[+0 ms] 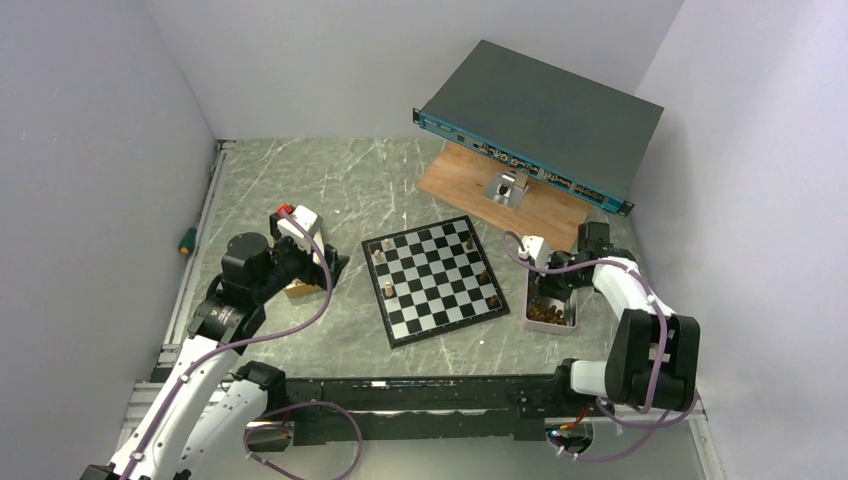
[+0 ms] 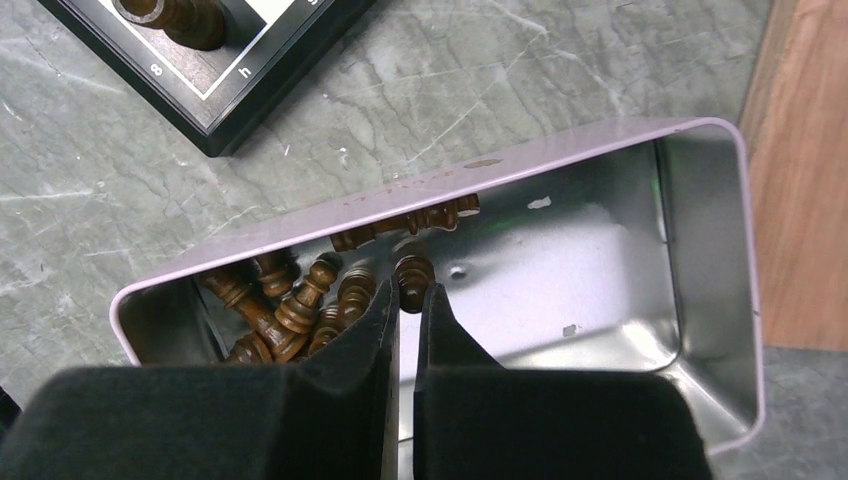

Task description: Set up the chess pieces on the board

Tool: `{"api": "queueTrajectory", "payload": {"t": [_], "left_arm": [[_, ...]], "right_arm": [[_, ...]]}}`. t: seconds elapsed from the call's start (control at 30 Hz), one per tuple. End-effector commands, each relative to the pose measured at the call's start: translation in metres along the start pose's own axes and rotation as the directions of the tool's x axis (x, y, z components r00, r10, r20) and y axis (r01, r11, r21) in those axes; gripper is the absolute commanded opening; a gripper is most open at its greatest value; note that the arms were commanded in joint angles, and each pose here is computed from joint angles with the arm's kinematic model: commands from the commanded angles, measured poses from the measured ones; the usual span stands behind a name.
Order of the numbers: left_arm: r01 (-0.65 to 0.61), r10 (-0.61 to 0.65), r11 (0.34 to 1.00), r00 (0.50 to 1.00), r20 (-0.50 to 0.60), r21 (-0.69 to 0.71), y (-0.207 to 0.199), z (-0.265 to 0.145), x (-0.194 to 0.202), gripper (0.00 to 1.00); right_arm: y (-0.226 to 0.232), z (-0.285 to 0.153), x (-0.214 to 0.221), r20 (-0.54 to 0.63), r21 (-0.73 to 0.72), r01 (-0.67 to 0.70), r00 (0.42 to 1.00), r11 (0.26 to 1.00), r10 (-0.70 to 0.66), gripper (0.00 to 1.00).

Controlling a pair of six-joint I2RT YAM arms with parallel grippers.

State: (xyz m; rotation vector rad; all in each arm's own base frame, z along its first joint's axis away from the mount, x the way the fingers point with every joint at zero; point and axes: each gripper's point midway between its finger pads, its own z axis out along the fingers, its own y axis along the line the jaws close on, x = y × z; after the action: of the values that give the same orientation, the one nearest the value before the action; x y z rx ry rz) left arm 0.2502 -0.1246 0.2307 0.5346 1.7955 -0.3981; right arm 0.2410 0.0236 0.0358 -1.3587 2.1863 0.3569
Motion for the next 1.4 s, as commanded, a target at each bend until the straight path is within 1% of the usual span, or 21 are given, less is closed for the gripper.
{"api": "queueTrajectory", "payload": {"t": [0.0, 0.17, 0.43, 0.6, 0.7, 0.87, 1.03, 1.37], "left_arm": [[-0.019, 0.019, 1.0, 0.999, 0.047, 0.007, -0.001, -0.002, -0.014, 0.99], [-0.02, 0.019, 1.0, 0.999, 0.049, 0.009, -0.001, -0.002, -0.014, 0.99], [-0.019, 0.019, 1.0, 0.998, 0.052, 0.01, -0.001, -0.003, -0.015, 0.99], [-0.019, 0.018, 1.0, 0.998, 0.052, 0.01, -0.001, -0.003, -0.015, 0.99], [-0.019, 0.019, 1.0, 0.999, 0.048, 0.009, -0.001, -0.002, -0.014, 0.99], [-0.018, 0.018, 1.0, 0.999, 0.045, 0.007, 0.0, -0.002, -0.014, 0.99], [-0.018, 0.018, 1.0, 0.999, 0.036, -0.001, 0.001, 0.0, -0.012, 0.99], [-0.015, 0.016, 1.0, 1.0, 0.018, -0.021, 0.007, 0.002, -0.007, 0.99]], "right_arm": [[-0.013, -0.016, -0.014, 0.025, 0.073, 0.024, 0.999, 0.997, -0.026, 0.0], [-0.015, -0.026, -0.019, 0.024, 0.094, 0.024, 0.999, 0.995, -0.026, 0.0], [-0.001, -0.048, -0.031, 0.031, 0.074, 0.024, 0.999, 0.997, -0.026, 0.0], [0.012, -0.067, -0.054, 0.08, 0.034, 0.024, 0.996, 0.999, -0.026, 0.0], [0.019, -0.071, -0.071, 0.118, 0.011, 0.037, 0.992, 0.999, -0.038, 0.0], [0.041, -0.062, -0.099, 0.149, -0.048, 0.127, 0.982, 0.991, -0.118, 0.0], [0.066, -0.049, -0.13, 0.171, -0.143, 0.241, 0.961, 0.96, -0.216, 0.0], [0.097, -0.012, -0.155, 0.146, -0.237, 0.34, 0.938, 0.91, -0.313, 0.0]]}}
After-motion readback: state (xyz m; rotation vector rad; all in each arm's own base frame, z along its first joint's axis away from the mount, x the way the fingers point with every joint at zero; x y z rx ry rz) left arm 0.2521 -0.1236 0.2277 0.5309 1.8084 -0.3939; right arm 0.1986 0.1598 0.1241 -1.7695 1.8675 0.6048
